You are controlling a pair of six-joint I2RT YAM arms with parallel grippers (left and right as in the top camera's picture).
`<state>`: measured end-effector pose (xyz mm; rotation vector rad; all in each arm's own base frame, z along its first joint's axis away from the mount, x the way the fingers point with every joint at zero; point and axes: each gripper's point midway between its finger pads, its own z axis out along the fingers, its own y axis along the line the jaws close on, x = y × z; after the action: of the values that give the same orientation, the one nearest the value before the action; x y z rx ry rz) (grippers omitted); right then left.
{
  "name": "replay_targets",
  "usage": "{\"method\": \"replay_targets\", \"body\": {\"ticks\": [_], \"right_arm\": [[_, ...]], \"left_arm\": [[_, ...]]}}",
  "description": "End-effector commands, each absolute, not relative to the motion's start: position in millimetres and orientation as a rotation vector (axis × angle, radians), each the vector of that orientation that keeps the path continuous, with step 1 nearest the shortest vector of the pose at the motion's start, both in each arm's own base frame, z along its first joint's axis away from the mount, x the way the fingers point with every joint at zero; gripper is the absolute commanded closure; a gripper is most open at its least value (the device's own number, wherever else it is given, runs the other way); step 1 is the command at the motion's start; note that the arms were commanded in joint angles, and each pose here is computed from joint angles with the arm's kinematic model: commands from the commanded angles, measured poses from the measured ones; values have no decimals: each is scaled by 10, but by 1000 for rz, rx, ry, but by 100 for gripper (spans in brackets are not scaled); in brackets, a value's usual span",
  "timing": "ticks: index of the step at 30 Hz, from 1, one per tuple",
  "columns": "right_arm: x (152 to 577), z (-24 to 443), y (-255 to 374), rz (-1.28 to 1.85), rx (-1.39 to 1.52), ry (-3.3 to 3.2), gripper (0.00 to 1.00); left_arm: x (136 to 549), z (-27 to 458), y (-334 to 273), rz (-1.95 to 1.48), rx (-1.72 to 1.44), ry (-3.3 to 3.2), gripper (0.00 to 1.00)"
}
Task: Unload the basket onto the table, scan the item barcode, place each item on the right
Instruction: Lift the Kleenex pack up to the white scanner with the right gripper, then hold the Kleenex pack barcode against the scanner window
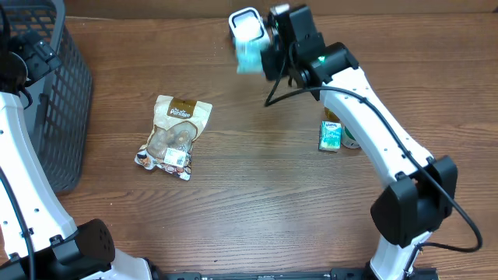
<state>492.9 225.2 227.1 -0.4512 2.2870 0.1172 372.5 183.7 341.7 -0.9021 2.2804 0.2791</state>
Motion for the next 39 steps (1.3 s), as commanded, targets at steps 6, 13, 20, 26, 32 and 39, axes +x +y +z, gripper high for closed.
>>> {"method": "replay_targets", "body": {"ticks": [6, 13, 20, 26, 32, 39], "right_arm": [[5483, 2896, 2132, -540, -708, 1847, 96], [5869, 2724, 2192, -756, -741, 1702, 96], [6103, 2496, 2422, -918, -815, 1536, 96], [6196, 2186, 2528, -945, -878, 1502, 96], [6216, 1891, 2615, -920, -963, 1518, 96], [6145, 1758, 2738, -904, -1037, 1534, 96]], "left_arm": [[3745, 3442, 1836, 288, -877, 2281, 1], [3745, 3442, 1836, 288, -877, 2281, 0], [3745, 3442, 1836, 288, -877, 2281, 0], [3745, 3442, 1836, 288, -877, 2281, 0], [3745, 3442, 1836, 288, -877, 2281, 1], [3745, 3442, 1836, 288, -877, 2281, 0]]}}
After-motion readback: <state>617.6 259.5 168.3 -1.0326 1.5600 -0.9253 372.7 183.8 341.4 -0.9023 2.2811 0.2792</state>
